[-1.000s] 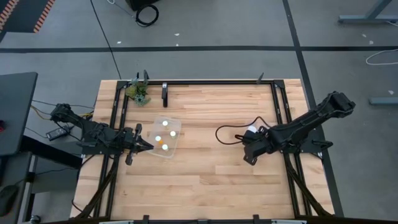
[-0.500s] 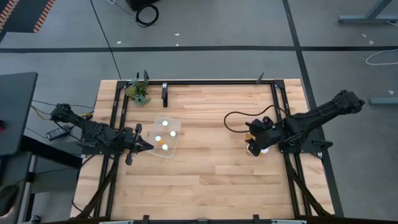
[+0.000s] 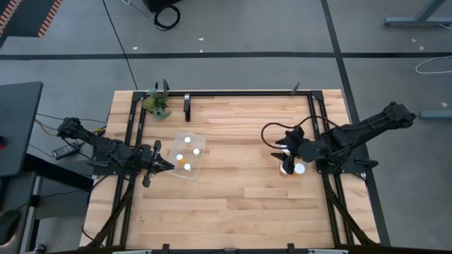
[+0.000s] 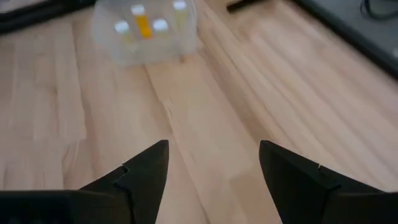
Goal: Pick and place medicine bottles into bin by pill shape (circle, oval)
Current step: Return to Home Position
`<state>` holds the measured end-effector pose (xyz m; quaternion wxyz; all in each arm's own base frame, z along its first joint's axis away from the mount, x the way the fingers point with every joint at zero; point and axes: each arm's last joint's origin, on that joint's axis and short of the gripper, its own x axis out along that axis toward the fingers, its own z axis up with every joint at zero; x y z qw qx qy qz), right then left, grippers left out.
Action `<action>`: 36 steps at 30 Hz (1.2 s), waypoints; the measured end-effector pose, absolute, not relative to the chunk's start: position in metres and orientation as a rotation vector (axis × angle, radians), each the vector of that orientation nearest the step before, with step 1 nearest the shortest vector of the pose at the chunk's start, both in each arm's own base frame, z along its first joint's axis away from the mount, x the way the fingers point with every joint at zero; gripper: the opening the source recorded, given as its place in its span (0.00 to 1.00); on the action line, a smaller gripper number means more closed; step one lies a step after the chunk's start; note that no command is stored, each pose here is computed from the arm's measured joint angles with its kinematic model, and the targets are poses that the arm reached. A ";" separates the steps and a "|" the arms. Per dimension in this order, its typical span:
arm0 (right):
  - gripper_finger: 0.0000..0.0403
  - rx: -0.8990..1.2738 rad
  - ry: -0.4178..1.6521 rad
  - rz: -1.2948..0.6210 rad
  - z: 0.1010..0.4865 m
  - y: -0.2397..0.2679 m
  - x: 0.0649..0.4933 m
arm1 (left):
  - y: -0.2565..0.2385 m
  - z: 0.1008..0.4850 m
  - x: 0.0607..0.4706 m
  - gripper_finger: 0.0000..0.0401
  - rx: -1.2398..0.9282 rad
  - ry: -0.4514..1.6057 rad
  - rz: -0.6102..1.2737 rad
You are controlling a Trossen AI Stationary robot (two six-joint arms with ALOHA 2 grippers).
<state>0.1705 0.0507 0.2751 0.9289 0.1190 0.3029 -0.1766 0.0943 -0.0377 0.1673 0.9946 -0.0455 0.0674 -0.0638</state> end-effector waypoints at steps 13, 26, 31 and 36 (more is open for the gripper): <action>0.55 0.281 0.385 -0.319 0.244 0.022 0.150 | -0.038 0.167 0.094 0.09 -0.091 0.135 -0.128; 0.45 0.241 0.200 -0.309 0.215 0.010 0.130 | -0.038 0.167 0.094 0.07 -0.091 0.135 -0.128; 0.40 0.248 0.118 -0.285 0.206 0.009 0.122 | -0.038 0.167 0.094 0.09 -0.091 0.135 -0.128; 0.36 0.267 0.042 -0.272 0.191 0.008 0.116 | -0.038 0.167 0.094 0.10 -0.091 0.135 -0.127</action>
